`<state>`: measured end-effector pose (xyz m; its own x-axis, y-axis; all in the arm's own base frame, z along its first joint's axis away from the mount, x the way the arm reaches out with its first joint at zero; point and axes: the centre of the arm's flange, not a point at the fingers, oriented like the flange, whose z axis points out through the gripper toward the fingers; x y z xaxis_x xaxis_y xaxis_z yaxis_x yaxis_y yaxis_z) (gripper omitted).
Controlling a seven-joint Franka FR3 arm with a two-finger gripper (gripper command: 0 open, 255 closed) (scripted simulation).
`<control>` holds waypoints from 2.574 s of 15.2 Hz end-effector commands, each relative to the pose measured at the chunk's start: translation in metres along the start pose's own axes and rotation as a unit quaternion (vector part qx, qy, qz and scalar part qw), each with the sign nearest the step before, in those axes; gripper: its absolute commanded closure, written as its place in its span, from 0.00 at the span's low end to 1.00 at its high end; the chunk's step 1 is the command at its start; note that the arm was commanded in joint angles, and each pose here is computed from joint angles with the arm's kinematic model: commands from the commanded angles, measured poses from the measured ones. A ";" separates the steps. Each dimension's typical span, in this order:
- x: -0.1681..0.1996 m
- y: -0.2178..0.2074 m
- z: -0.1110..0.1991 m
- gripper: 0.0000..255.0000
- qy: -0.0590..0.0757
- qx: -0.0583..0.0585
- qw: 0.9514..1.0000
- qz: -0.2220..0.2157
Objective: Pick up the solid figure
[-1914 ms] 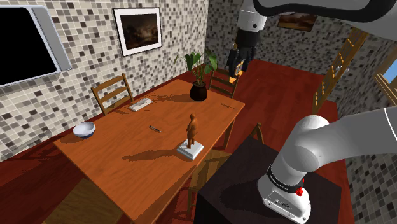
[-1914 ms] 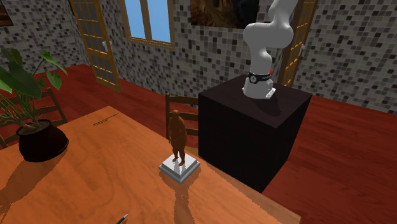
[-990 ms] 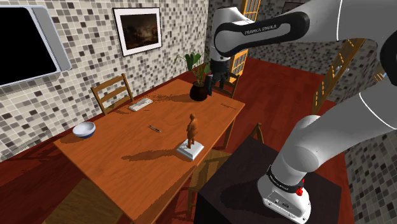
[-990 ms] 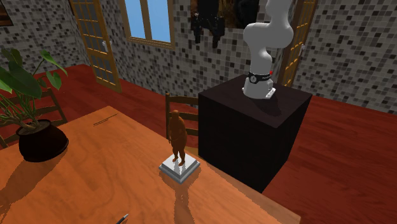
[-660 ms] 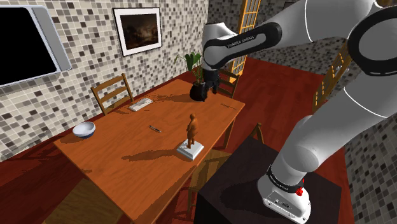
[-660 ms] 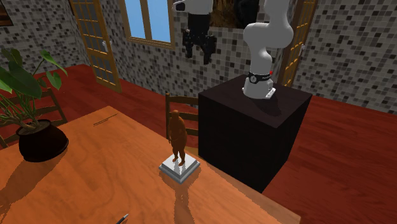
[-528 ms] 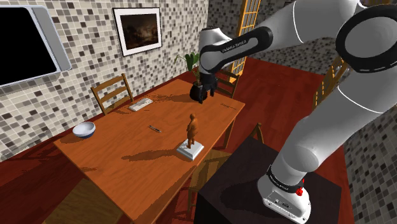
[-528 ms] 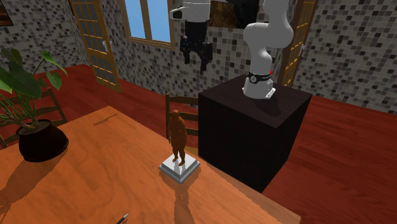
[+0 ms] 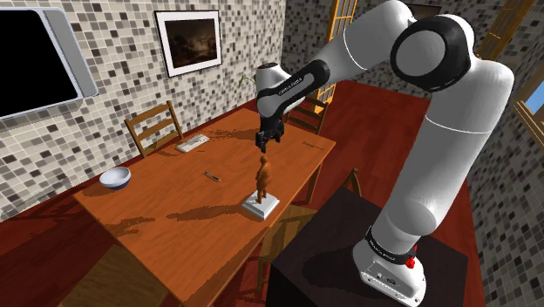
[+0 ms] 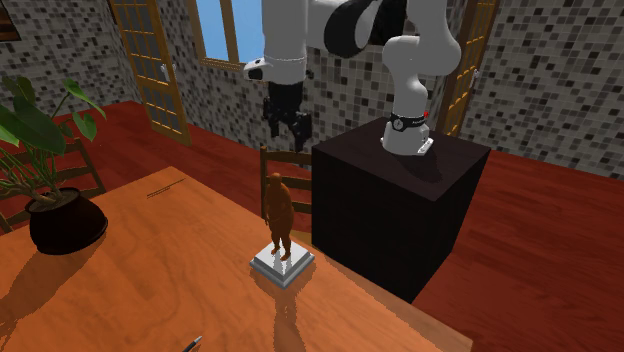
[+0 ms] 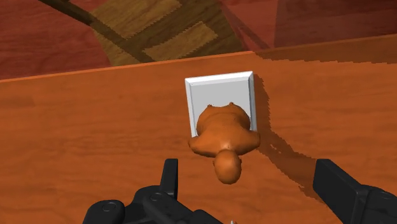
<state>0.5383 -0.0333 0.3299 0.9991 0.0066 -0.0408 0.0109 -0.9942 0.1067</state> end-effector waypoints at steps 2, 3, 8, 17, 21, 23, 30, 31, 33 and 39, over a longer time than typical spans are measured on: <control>0.023 -0.002 0.033 0.00 -0.004 -0.006 1.000 -0.004; 0.031 -0.003 0.044 0.00 -0.005 -0.008 1.000 -0.005; 0.038 -0.005 0.073 0.00 -0.006 -0.009 1.000 -0.006; 0.039 -0.008 0.091 1.00 -0.006 -0.009 1.000 -0.006; 0.039 -0.008 0.091 1.00 -0.006 -0.009 1.000 -0.006; 0.038 -0.007 0.092 1.00 -0.006 -0.009 1.000 -0.006; 0.037 -0.004 0.055 1.00 -0.006 -0.009 1.000 -0.006; 0.037 -0.003 0.050 1.00 -0.006 -0.009 1.000 -0.006; 0.036 -0.002 0.039 1.00 -0.006 -0.009 1.000 -0.006; 0.035 0.001 0.012 1.00 -0.006 -0.009 1.000 -0.006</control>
<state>0.5740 -0.0353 0.3127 0.9983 0.0172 -0.0560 0.0241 -0.9919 0.1245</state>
